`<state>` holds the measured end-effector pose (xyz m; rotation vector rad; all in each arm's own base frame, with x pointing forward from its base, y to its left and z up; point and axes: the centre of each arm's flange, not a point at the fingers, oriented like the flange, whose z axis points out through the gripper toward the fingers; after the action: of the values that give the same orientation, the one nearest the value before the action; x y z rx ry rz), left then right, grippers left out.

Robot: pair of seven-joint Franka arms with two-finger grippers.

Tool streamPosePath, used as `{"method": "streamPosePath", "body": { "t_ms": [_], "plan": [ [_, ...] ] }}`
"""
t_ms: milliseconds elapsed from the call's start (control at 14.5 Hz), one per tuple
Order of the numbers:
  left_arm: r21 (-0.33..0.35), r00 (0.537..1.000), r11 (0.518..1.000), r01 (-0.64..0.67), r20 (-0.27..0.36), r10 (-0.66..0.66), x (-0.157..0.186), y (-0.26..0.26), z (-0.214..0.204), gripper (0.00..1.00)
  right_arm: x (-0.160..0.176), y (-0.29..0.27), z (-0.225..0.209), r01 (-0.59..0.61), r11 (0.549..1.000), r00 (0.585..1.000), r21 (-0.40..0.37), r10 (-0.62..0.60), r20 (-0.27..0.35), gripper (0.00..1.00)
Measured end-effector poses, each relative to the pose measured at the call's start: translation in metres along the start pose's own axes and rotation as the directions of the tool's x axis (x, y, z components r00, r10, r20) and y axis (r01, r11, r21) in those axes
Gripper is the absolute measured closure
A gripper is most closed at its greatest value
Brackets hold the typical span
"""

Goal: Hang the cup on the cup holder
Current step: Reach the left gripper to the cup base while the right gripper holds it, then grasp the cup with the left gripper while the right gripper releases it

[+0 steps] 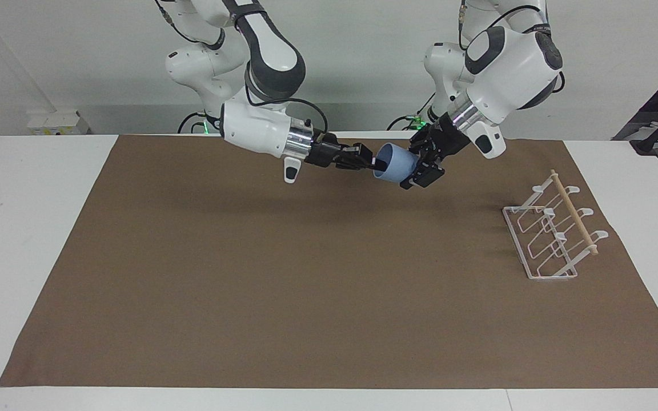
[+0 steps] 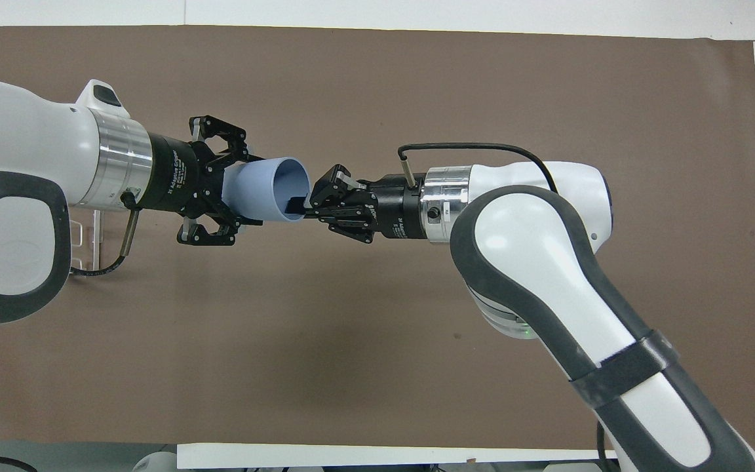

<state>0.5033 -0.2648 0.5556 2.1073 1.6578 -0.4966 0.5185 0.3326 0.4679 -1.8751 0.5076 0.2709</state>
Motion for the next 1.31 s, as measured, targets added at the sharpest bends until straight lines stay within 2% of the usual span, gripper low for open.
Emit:
{"method": "streamPosePath", "body": {
  "t_ms": [484, 553, 691, 899, 1037, 1244, 1313],
  "plan": [
    [-0.002, 1.000, 1.000, 0.000, 0.000, 0.000, 0.000, 0.000, 0.000, 0.23, 0.000, 0.000, 0.000, 0.000, 1.000, 1.000, 0.000, 0.000, -0.001, 0.96],
    [-0.001, 1.000, 1.000, -0.001, 0.000, 0.001, 0.000, 0.000, 0.000, 0.23, 0.000, 0.000, 0.000, 0.000, 1.000, 1.000, 0.001, 0.000, -0.001, 0.90],
    [0.000, 1.000, 1.000, 0.001, 0.001, -0.001, -0.001, 0.000, 0.001, 0.23, 0.000, -0.001, -0.001, 0.001, 1.000, 1.000, 0.002, -0.001, -0.004, 0.86],
    [0.005, 1.000, 1.000, 0.007, 0.000, -0.007, 0.000, -0.001, 0.001, 0.23, 0.009, -0.005, -0.016, 0.009, 1.000, 0.999, 0.009, -0.008, -0.031, 0.55],
    [0.010, 1.000, 1.000, 0.016, -0.012, -0.016, 0.007, 0.000, 0.000, 0.23, 0.020, -0.014, -0.048, 0.080, 0.996, 0.993, -0.048, -0.083, -0.078, 0.33],
    [0.018, 0.992, 1.000, 0.007, -0.126, -0.005, 0.034, 0.001, -0.006, 0.23, 0.030, -0.022, -0.103, 0.196, 0.959, 0.967, -0.207, -0.223, -0.119, 0.02],
    [0.021, 0.984, 1.000, 0.003, -0.180, 0.000, 0.047, 0.002, -0.009, 0.23, 0.034, -0.021, -0.118, 0.220, 0.940, 0.957, -0.261, -0.260, -0.130, 0.00]
  ]
}}
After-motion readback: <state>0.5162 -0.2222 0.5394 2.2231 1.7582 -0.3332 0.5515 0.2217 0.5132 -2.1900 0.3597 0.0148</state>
